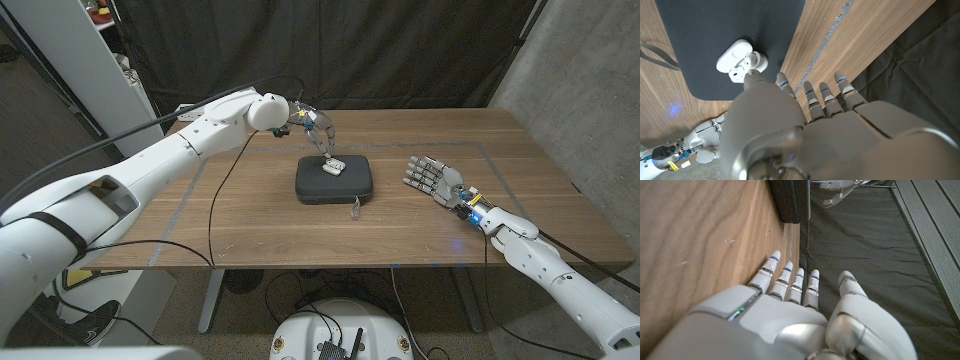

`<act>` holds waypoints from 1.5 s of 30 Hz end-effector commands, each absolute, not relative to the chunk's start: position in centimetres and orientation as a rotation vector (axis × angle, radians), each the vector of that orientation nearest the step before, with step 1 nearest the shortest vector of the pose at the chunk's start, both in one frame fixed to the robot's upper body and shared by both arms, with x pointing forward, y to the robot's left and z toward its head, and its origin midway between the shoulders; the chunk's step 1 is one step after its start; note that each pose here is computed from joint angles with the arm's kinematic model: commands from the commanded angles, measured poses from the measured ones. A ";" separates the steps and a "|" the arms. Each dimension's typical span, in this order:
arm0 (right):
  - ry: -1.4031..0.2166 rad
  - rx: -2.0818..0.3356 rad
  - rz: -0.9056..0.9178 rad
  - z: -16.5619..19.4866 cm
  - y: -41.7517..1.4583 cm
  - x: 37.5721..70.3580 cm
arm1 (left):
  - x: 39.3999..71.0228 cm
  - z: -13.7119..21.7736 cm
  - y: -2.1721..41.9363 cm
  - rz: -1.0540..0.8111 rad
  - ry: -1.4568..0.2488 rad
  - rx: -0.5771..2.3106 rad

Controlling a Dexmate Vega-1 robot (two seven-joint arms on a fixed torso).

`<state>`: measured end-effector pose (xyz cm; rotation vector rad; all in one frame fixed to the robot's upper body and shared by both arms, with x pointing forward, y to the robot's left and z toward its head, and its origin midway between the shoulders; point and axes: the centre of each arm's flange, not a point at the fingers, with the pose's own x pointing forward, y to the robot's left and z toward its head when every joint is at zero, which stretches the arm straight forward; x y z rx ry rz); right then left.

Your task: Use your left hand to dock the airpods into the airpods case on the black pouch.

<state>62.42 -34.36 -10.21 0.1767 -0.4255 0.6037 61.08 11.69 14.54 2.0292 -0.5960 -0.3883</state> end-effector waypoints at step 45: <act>-0.433 0.213 0.565 -11.6 -34.8 61.6 | 61.9 13.8 9.5 -0.579 -0.576 2.112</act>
